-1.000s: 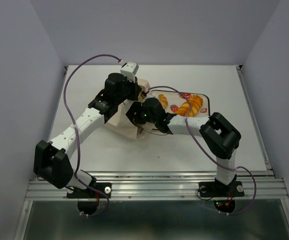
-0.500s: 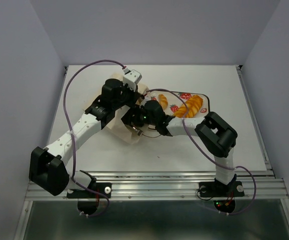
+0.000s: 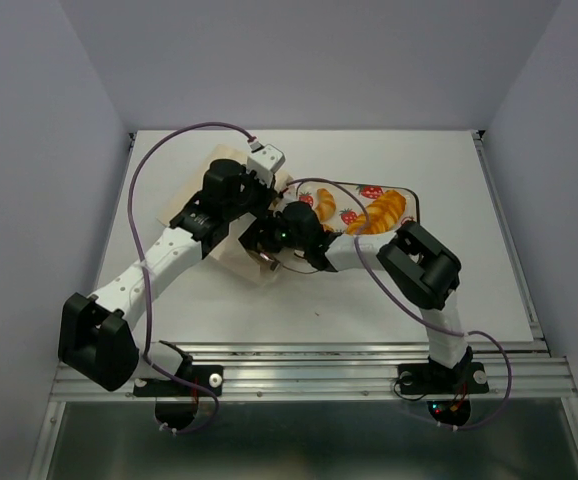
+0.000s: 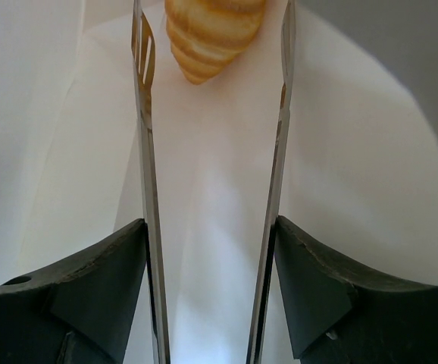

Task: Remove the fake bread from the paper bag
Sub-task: Take out the fake bread from the paper bag.

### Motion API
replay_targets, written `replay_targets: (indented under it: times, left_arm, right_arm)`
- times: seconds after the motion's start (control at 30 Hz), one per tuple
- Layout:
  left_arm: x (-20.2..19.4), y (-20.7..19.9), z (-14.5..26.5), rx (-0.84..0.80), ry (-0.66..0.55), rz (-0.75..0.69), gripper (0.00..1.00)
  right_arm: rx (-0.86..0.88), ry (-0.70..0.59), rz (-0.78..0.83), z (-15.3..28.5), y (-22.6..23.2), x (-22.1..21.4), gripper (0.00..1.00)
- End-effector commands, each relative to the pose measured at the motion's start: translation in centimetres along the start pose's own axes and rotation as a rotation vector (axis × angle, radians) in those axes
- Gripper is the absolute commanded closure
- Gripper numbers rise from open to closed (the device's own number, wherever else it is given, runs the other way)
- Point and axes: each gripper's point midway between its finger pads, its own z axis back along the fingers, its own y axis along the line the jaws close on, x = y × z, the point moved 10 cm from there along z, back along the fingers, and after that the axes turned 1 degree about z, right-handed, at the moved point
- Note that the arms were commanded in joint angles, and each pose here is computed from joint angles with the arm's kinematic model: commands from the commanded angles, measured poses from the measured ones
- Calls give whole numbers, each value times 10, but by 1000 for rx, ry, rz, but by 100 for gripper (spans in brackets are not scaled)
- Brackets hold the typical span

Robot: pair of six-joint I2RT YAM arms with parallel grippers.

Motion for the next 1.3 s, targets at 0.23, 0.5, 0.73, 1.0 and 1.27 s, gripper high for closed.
replay_targets:
  times: [0.23,0.5,0.73,1.0,1.27]
  left_arm:
    - [54,-8,-4,37,-166,186,100]
    - [49,-4,-26,104,-131,253,100]
    - [49,-13,-22,5,-143,239,100]
    - [36,-25,-16,-171,-126,133,100]
    - [30,-27,-23,-222,-97,117,100]
  right_arm:
    - [-4,-32,37,-23,-15,-6,29]
    - [-46,-36,77,-28,-24,-7,28]
    - [73,-5,119,-36,-16,-7,27]
    - [199,86,198,-42,-18,-16,25]
    - [219,101,219,-42,-23,-22,40]
